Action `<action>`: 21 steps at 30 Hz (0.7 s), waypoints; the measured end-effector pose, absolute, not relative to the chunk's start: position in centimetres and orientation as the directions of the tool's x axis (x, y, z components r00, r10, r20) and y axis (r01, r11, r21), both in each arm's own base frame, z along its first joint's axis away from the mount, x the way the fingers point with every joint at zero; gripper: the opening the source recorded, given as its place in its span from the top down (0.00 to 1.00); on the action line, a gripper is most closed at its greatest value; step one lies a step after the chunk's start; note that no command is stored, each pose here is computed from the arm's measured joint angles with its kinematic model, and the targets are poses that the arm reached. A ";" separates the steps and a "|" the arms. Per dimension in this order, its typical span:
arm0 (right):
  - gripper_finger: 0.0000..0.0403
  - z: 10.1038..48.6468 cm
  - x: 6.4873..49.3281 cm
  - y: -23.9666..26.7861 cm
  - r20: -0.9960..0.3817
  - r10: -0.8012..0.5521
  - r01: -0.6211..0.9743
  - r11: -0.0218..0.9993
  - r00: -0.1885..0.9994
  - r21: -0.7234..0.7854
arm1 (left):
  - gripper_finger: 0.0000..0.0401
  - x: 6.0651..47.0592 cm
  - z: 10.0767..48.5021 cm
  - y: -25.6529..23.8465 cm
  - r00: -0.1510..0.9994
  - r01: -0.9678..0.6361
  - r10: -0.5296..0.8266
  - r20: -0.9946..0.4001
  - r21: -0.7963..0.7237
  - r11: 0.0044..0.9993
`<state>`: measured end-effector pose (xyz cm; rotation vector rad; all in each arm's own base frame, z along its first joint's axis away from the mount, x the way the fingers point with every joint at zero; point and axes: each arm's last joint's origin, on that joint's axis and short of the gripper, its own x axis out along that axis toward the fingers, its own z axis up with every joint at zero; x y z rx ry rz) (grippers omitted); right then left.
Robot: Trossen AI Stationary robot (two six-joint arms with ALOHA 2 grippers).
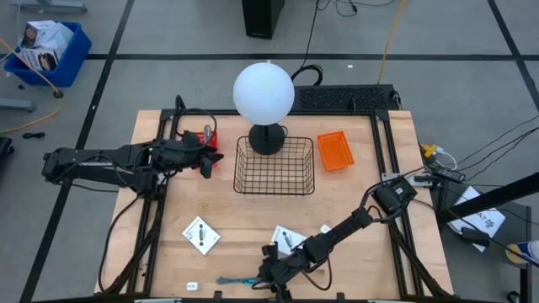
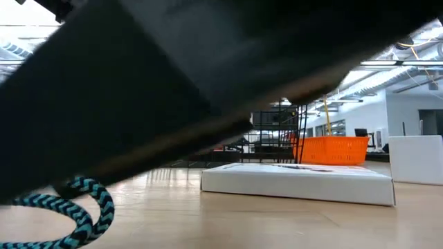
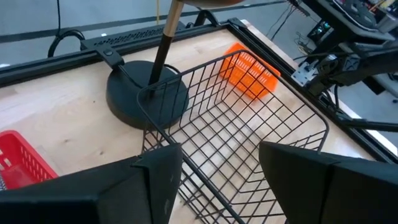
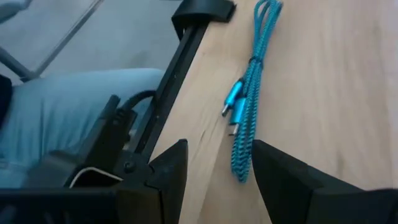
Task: Pick and place items into bin
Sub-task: Put the blue black USB cable into the red bin
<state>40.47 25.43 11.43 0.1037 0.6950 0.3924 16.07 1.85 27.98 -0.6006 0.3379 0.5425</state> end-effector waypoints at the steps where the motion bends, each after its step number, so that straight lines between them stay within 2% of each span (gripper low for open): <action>1: 0.58 11.1 40.6 25.4 -0.603 0.386 -0.316 0.922 0.699 0.223 | 0.46 16.1 28.0 1.8 0.809 -0.572 0.380 -0.449 -0.446 0.688; 7: 0.59 10.3 41.0 25.1 -0.601 0.399 -0.318 0.917 0.693 0.243 | 0.46 16.1 28.0 1.6 0.814 -0.565 0.370 -0.449 -0.458 0.686; 10: 0.63 10.3 41.1 24.8 -0.598 0.399 -0.314 0.917 0.696 0.246 | 0.46 16.1 28.0 1.7 0.812 -0.566 0.371 -0.450 -0.456 0.687; 14: 0.74 10.3 41.5 24.2 -0.599 0.389 -0.291 0.921 0.700 0.258 | 0.46 16.1 28.0 1.7 0.812 -0.566 0.371 -0.451 -0.452 0.690; 19: 0.95 10.3 41.9 23.5 -0.598 0.373 -0.281 0.928 0.710 0.245 | 0.46 16.1 27.9 1.6 0.813 -0.560 0.367 -0.452 -0.436 0.704; 21: 0.98 10.4 42.1 23.3 -0.591 0.362 -0.277 0.932 0.721 0.232 | 0.46 16.1 27.9 1.4 0.813 -0.557 0.360 -0.457 -0.433 0.709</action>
